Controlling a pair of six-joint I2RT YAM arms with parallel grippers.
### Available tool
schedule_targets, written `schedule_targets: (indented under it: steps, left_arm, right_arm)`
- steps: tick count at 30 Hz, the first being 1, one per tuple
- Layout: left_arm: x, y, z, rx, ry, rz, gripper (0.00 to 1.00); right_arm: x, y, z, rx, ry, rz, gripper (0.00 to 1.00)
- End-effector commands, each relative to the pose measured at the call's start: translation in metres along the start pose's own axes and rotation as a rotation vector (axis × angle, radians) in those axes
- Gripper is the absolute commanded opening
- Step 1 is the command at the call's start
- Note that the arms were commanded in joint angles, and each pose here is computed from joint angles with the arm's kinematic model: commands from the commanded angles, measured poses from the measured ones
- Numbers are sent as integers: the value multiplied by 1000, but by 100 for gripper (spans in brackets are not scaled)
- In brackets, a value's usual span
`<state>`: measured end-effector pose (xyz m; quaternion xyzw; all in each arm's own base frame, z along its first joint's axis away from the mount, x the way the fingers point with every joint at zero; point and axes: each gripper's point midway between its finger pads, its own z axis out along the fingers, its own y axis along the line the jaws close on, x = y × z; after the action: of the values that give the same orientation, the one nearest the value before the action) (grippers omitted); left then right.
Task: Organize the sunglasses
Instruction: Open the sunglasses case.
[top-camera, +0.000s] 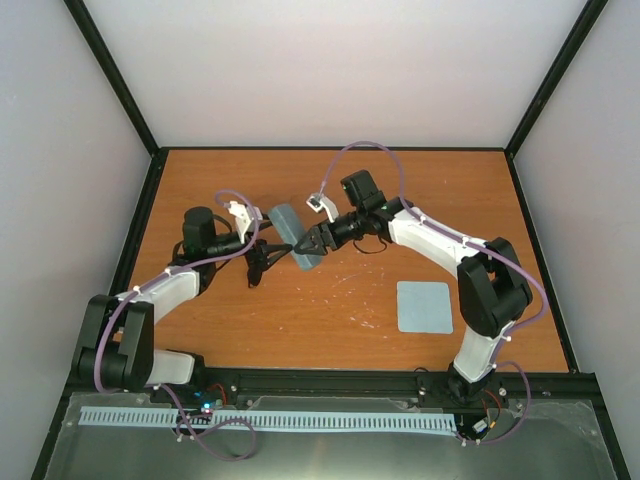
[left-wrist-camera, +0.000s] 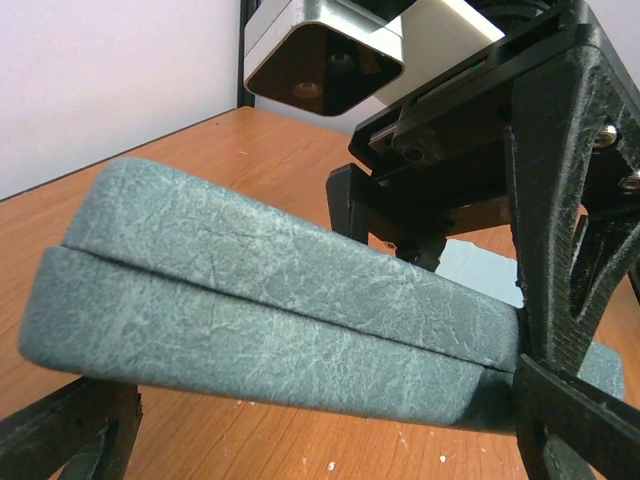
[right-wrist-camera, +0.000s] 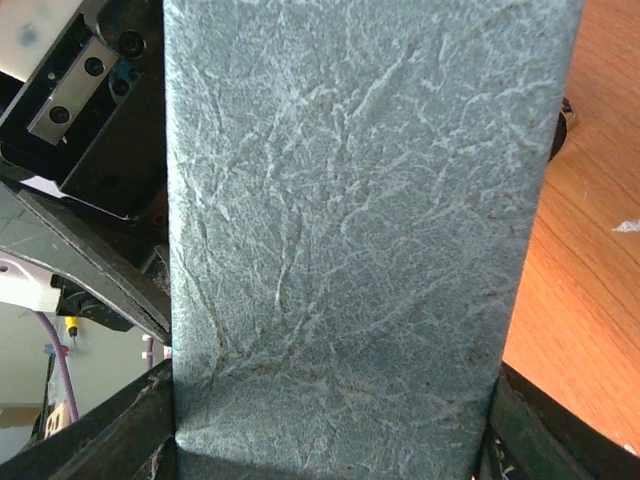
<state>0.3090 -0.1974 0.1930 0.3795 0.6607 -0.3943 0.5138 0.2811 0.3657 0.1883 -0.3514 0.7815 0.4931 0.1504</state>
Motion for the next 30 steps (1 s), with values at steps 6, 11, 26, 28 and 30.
schedule_targets:
  steps: [6, 11, 26, 28, 30]
  left_arm:
    - [32, 5, 19, -65, 95, 125, 99]
    - [35, 4, 21, -57, 101, 128, 99]
    - [36, 3, 24, -56, 106, 143, 99]
    - [37, 3, 25, -54, 109, 145, 100]
    - [37, 2, 25, -53, 110, 150, 99]
  right_arm:
    - [-11, 92, -28, -244, -39, -157, 31]
    - [-11, 104, -37, -267, -53, -178, 19]
    - [-7, 135, -57, -335, -74, -211, 3]
    - [-5, 136, -59, -329, -72, -207, 3]
    - [-1, 135, -59, -324, -68, -199, 3]
